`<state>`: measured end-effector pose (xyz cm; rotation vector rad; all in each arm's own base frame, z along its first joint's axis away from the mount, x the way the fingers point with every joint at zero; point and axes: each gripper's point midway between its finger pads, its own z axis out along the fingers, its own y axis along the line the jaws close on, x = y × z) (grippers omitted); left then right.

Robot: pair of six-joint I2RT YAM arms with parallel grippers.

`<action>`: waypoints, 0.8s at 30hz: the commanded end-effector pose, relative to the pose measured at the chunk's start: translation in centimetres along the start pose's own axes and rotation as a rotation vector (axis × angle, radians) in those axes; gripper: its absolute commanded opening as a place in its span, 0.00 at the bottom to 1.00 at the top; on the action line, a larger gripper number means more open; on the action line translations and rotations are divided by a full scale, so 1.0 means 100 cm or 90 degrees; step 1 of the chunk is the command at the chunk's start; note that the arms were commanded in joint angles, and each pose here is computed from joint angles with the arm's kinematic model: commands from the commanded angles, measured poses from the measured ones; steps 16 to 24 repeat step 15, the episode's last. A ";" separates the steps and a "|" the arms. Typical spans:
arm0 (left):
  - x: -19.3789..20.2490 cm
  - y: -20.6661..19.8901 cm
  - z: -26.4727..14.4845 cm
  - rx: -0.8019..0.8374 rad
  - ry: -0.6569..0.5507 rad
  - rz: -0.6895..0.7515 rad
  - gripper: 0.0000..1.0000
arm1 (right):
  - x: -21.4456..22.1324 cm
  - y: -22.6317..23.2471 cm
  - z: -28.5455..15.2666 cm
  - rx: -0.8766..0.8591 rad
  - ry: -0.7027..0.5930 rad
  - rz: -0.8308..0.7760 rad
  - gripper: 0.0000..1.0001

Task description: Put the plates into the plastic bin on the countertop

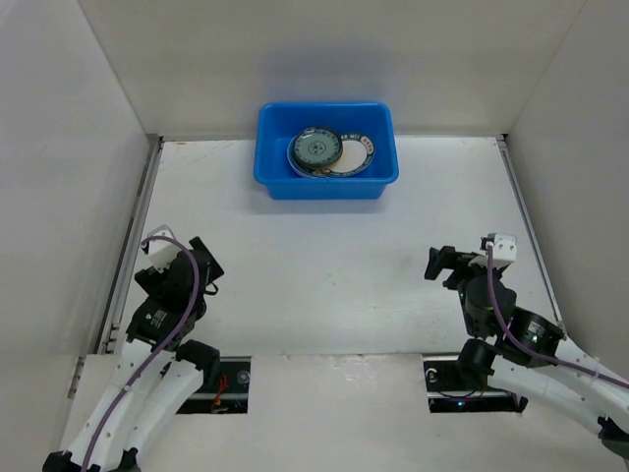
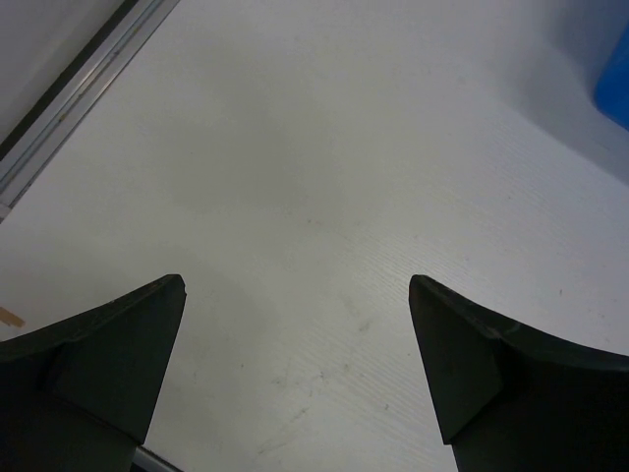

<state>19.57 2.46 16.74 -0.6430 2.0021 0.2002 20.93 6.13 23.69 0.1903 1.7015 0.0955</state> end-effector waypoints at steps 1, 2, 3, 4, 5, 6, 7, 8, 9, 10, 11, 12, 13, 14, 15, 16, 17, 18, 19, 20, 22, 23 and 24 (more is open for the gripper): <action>-0.020 0.007 -0.008 -0.017 -0.046 -0.024 1.00 | -0.009 0.002 0.002 -0.009 -0.029 0.019 1.00; -0.021 0.009 -0.009 -0.022 -0.050 -0.022 1.00 | -0.010 0.003 0.002 -0.015 -0.034 0.025 1.00; -0.021 0.011 -0.010 -0.024 -0.054 -0.024 1.00 | -0.011 0.003 0.002 -0.017 -0.036 0.025 1.00; -0.022 0.011 -0.010 -0.024 -0.055 -0.024 1.00 | -0.010 0.002 0.002 -0.012 -0.037 0.025 1.00; -0.022 0.010 -0.010 -0.023 -0.056 -0.024 1.00 | -0.010 0.001 0.003 -0.009 -0.035 0.022 1.00; -0.021 0.010 -0.010 -0.022 -0.055 -0.024 1.00 | -0.010 0.002 0.003 -0.009 -0.034 0.021 1.00; -0.021 0.010 -0.010 -0.022 -0.055 -0.023 1.00 | -0.010 0.002 0.003 -0.010 -0.035 0.022 1.00; -0.022 0.009 -0.011 -0.020 -0.055 -0.022 1.00 | -0.010 0.004 0.004 -0.014 -0.034 0.021 1.00; -0.022 0.009 -0.011 -0.018 -0.055 -0.022 1.00 | -0.009 0.006 0.004 -0.016 -0.032 0.019 1.00; -0.022 0.008 -0.011 -0.015 -0.054 -0.021 1.00 | -0.009 0.006 0.004 -0.017 -0.032 0.019 1.00; -0.023 0.006 -0.011 -0.014 -0.051 -0.019 1.00 | -0.008 0.007 0.005 -0.016 -0.030 0.018 1.00; -0.025 0.004 -0.012 -0.014 -0.047 -0.011 1.00 | -0.007 0.008 0.005 -0.016 -0.028 0.019 1.00; -0.026 0.005 -0.012 -0.022 -0.044 -0.004 1.00 | -0.007 0.009 0.005 -0.019 -0.027 0.020 1.00; -0.025 0.004 -0.012 -0.025 -0.039 0.001 1.00 | -0.006 0.010 0.006 -0.020 -0.025 0.018 1.00; -0.025 0.003 -0.011 -0.026 -0.040 0.004 1.00 | -0.006 0.011 0.006 -0.021 -0.024 0.017 1.00; -0.025 0.003 -0.011 -0.026 -0.040 0.004 1.00 | -0.006 0.011 0.006 -0.021 -0.024 0.017 1.00; -0.025 0.003 -0.011 -0.026 -0.040 0.004 1.00 | -0.006 0.011 0.006 -0.021 -0.024 0.017 1.00; -0.025 0.003 -0.011 -0.026 -0.040 0.004 1.00 | -0.006 0.011 0.006 -0.021 -0.024 0.017 1.00; -0.025 0.003 -0.011 -0.026 -0.040 0.004 1.00 | -0.006 0.011 0.006 -0.021 -0.024 0.017 1.00; -0.025 0.003 -0.011 -0.026 -0.040 0.004 1.00 | -0.006 0.011 0.006 -0.021 -0.024 0.017 1.00; -0.025 0.003 -0.011 -0.026 -0.040 0.004 1.00 | -0.006 0.011 0.006 -0.021 -0.024 0.017 1.00; -0.025 0.003 -0.011 -0.026 -0.040 0.004 1.00 | -0.006 0.011 0.006 -0.021 -0.024 0.017 1.00; -0.025 0.003 -0.011 -0.026 -0.040 0.004 1.00 | -0.006 0.011 0.006 -0.021 -0.024 0.017 1.00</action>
